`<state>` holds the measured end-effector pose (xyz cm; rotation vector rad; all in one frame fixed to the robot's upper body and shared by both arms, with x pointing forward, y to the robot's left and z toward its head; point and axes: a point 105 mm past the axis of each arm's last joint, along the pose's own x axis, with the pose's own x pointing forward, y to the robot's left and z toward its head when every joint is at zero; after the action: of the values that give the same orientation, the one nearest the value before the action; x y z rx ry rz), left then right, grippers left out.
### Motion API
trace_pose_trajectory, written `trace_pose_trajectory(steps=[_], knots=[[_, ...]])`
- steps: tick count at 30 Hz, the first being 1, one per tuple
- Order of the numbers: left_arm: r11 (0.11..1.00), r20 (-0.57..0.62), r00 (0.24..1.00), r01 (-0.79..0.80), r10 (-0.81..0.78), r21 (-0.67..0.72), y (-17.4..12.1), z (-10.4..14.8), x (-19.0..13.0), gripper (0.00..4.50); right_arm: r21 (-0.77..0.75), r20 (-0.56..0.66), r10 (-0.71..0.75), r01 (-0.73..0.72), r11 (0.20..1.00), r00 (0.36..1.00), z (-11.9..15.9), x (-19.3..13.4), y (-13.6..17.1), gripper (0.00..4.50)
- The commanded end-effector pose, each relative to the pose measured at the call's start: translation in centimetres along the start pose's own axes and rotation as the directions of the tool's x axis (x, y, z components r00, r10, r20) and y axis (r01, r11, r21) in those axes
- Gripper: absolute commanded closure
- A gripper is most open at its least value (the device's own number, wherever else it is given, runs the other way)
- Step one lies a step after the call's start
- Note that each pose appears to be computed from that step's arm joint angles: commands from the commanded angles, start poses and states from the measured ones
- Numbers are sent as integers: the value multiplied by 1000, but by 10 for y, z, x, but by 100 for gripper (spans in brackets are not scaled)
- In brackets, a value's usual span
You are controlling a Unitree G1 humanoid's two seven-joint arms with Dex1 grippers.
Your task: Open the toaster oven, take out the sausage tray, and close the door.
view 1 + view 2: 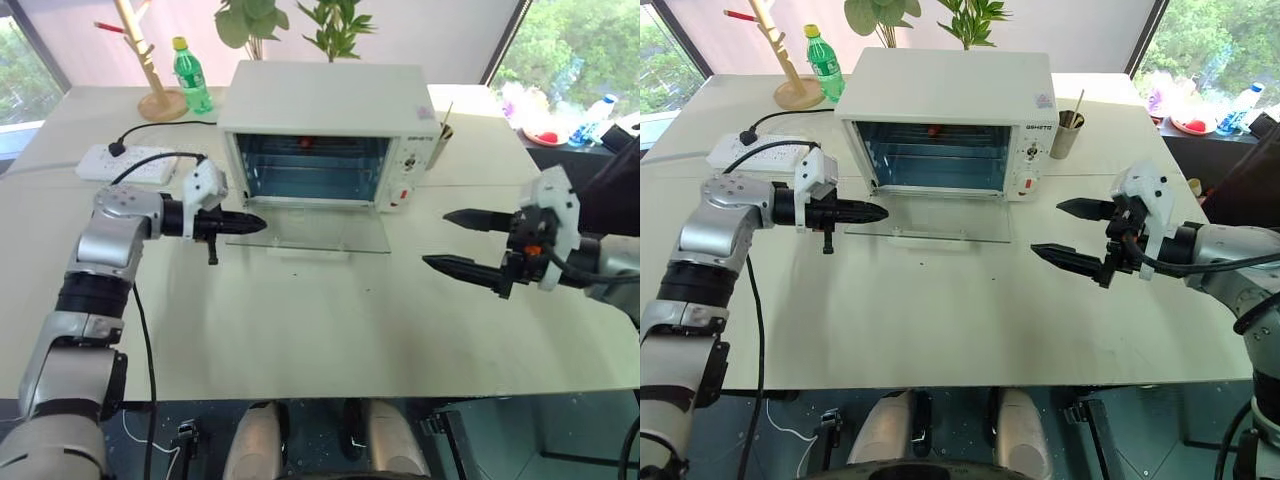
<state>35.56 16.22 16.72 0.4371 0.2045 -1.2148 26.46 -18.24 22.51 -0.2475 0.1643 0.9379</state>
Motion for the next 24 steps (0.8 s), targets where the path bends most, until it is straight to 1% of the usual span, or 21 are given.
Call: trace_pose_trajectory(steps=[1, 6, 11, 14, 16, 18, 21, 24], knots=[[999, -28, 1000, -5, 6, 48, -4, -3, 1, 445, -29, 32, -14, 15, 999, 999, 14, -6, -1, 0], [997, -115, 993, 0, 9, 73, -13, -31, 10, 445, -33, 42, -20, 21, 999, 999, 17, -4, -2, 0], [997, -98, 993, -53, 58, 50, -6, -32, 13, 445, -33, 52, -29, 30, 999, 998, 20, -1, -4, 0], [997, -83, 994, -71, 73, 33, -4, -29, 11, 361, -40, 56, -26, 28, 999, 998, 20, 2, -4, 0], [997, -47, 996, -81, 81, 4, -2, -21, 5, 261, -49, 63, -28, 31, 998, 998, 22, 6, -4, 0], [995, 11, 996, -91, 92, -38, 0, -7, -4, 166, -69, 69, -36, 41, 997, 997, 24, 10, -5, 0], [991, 115, 989, -83, 96, -109, -1, 22, -22, 3, -93, 64, -45, 50, 994, 997, 23, 22, -5, 0], [986, 179, 980, -56, 84, -155, -8, 44, -36, 3, -107, 83, -50, 58, 992, 995, 25, 35, -4, 0]])
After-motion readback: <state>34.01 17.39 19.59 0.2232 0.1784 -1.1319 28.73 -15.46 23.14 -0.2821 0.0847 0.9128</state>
